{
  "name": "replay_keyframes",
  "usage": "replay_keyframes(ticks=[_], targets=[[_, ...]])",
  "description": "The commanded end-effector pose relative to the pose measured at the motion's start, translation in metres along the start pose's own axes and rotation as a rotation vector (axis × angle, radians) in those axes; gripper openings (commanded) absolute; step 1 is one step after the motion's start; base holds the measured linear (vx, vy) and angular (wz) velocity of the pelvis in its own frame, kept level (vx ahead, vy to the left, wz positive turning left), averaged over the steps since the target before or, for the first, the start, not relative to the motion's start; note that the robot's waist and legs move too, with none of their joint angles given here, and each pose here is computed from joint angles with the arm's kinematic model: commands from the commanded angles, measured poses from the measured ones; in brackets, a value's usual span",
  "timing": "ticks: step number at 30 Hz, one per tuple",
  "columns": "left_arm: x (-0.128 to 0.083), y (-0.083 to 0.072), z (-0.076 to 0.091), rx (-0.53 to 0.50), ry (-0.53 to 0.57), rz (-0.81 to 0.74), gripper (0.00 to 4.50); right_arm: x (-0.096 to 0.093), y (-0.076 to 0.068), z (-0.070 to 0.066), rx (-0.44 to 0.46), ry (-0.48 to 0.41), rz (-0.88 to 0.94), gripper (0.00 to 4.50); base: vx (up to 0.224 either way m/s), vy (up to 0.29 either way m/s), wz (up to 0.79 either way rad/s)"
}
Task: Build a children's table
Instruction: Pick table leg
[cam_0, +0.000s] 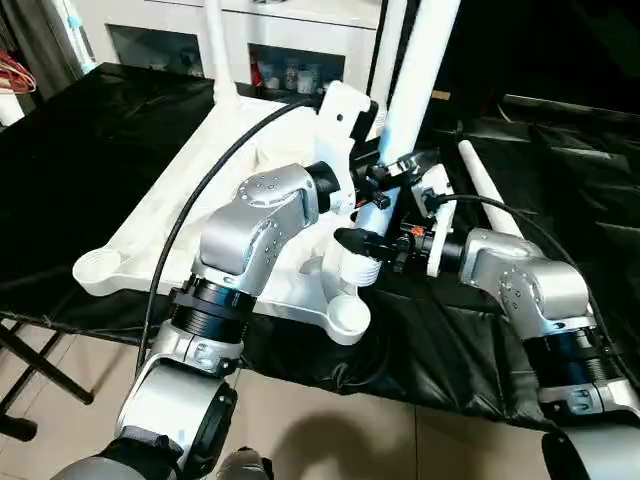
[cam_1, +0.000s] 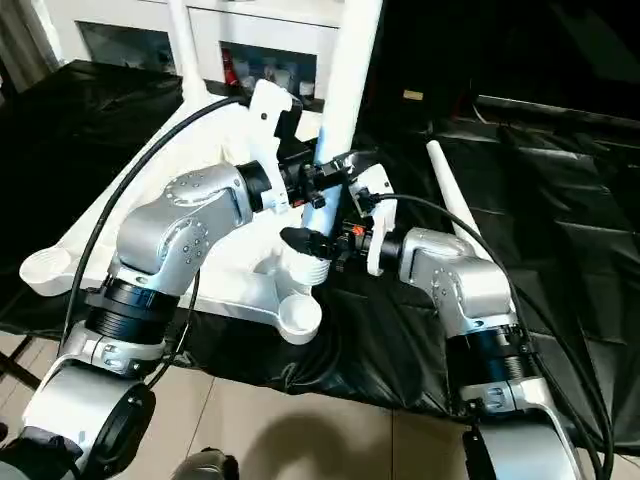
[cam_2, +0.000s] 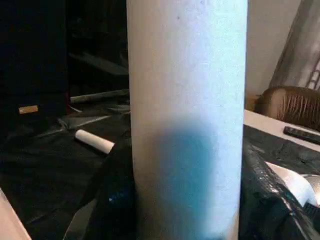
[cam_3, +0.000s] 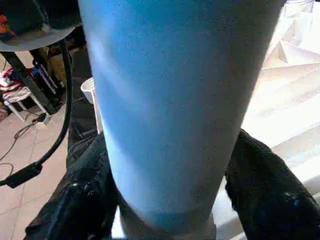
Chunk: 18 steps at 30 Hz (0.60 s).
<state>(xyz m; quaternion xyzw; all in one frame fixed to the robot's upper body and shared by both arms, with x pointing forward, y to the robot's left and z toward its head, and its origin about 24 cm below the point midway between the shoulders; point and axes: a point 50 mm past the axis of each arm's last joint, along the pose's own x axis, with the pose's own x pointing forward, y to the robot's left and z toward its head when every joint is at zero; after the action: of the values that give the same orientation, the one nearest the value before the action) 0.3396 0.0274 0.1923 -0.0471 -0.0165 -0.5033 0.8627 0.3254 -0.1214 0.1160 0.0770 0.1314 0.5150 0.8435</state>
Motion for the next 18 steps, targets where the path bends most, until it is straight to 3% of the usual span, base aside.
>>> replay_keyframes(ticks=[1, 11, 18], targets=[[0.0011, -0.0023, 0.0022, 0.017, -0.003, -0.012, 1.88, -0.0020, 0.0010, 0.0060, -0.036, -0.003, 0.005, 2.86, 0.000, 0.000, 0.00], [0.0012, -0.0021, 0.0034, 0.013, -0.009, -0.013, 1.88, -0.0013, 0.0008, -0.0014, 0.009, 0.024, 0.015, 2.00, 0.000, 0.000, 0.00], [0.0011, -0.0006, 0.0041, 0.014, -0.012, -0.005, 1.88, -0.0010, -0.0007, -0.0027, 0.020, 0.030, 0.009, 1.91, 0.000, 0.000, 0.00]])
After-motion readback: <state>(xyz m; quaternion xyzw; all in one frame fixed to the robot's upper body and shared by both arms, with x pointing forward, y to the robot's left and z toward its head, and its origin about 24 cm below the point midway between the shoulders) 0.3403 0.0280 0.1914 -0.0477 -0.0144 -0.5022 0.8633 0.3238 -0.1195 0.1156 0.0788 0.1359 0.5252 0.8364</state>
